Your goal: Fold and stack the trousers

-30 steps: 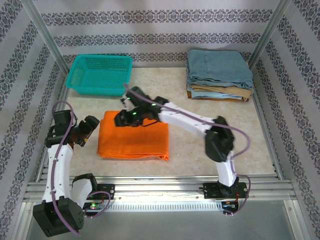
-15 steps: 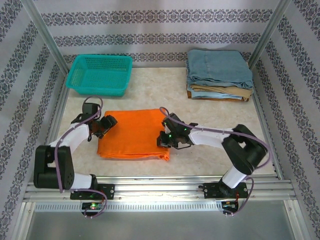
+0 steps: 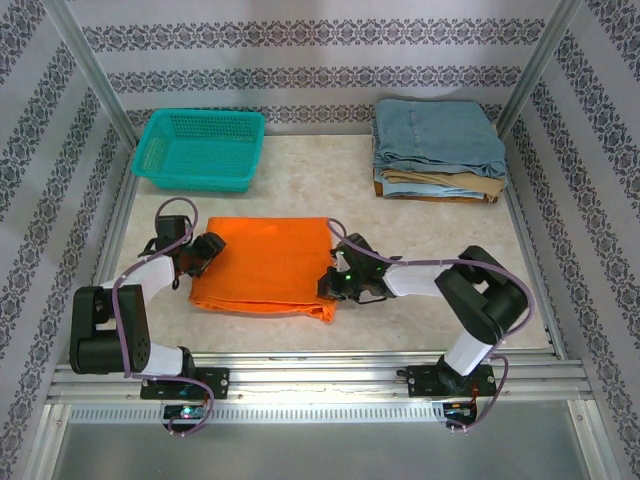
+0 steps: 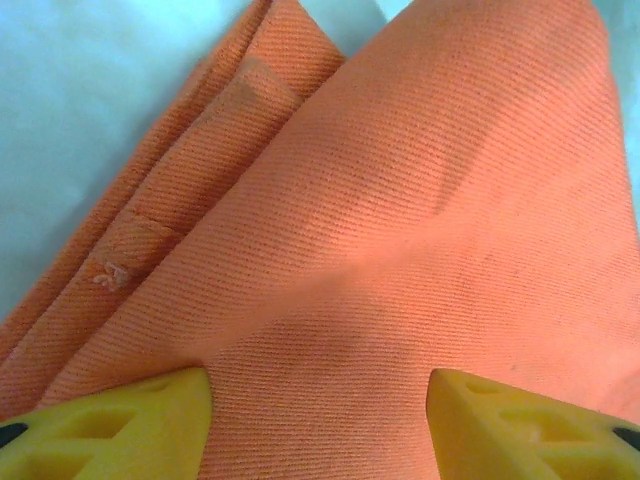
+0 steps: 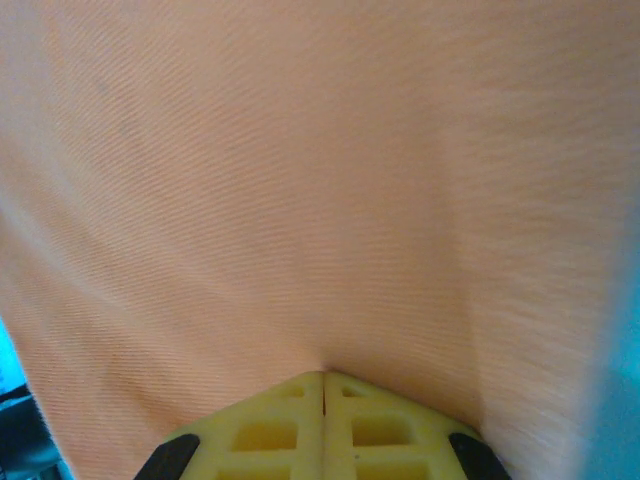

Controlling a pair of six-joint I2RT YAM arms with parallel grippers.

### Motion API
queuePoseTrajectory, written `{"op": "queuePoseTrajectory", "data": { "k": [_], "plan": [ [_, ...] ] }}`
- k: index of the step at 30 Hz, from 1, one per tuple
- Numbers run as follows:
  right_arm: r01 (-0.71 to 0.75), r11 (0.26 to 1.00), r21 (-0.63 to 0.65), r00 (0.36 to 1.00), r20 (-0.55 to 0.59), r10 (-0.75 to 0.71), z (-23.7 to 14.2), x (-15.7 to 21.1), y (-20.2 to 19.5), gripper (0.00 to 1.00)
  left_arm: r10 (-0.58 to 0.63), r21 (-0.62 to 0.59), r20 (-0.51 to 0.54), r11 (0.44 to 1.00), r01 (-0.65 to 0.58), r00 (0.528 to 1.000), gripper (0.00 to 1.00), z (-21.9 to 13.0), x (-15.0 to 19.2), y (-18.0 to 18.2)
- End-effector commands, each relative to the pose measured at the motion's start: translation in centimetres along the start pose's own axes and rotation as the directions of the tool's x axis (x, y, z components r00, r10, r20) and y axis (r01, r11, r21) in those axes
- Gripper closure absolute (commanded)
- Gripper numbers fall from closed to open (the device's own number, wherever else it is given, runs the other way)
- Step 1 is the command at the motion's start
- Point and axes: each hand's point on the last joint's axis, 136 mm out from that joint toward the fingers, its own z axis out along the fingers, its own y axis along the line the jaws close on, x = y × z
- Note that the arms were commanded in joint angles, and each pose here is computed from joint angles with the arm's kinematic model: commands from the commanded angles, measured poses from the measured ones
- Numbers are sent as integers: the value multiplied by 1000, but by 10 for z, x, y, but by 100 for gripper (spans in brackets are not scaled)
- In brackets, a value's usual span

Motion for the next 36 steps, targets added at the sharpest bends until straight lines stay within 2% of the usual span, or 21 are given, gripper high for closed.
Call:
{"op": "queuePoseTrajectory", "data": {
  "k": [1, 5, 9, 12, 15, 18, 22, 25, 27, 32, 34, 36],
  "plan": [
    [-91, 975, 204, 996, -2, 94, -29, 16, -68, 100, -2, -86, -137, 996, -10, 991, 39, 18, 60, 25],
    [-85, 958, 275, 995, -19, 93, -44, 22, -84, 100, 95, -63, -233, 992, -112, 968, 36, 37, 114, 11],
    [-117, 940, 321, 993, 10, 120, -64, 20, -99, 100, 146, -55, -268, 985, -166, 952, 36, 50, 154, 12],
    [-139, 909, 392, 990, 89, 113, -98, 9, -113, 100, 195, -52, -300, 974, -220, 934, 36, 57, 177, 7],
    [-224, 881, 417, 969, 190, 156, -140, -1, -128, 100, 221, -20, -327, 970, -241, 919, 37, 61, 195, -6],
    [-282, 849, 447, 932, 337, 133, -191, -12, -131, 94, 269, 19, -332, 960, -279, 904, 37, 61, 211, -27],
    [-355, 860, 367, 853, 504, 137, -233, -29, -120, 92, 363, 91, -351, 931, -355, 863, 37, 63, 252, -66],
    [-376, 874, 309, 813, 563, 150, -246, -42, -111, 88, 404, 149, -398, 914, -376, 824, 37, 71, 288, -90],
    [-373, 881, 292, 808, 569, 154, -249, -50, -108, 89, 405, 186, -426, 914, -360, 809, 38, 76, 306, -102],
    [-351, 896, 273, 818, 556, 151, -253, -63, -102, 88, 452, 274, -422, 890, -365, 786, 38, 65, 322, -137],
    [-342, 900, 270, 820, 553, 146, -254, -65, -101, 88, 484, 300, -388, 871, -388, 785, 36, 51, 315, -149],
    [-332, 905, 265, 821, 554, 138, -255, -67, -99, 87, 540, 318, -336, 836, -447, 772, 30, 37, 302, -160]
  ]
}}
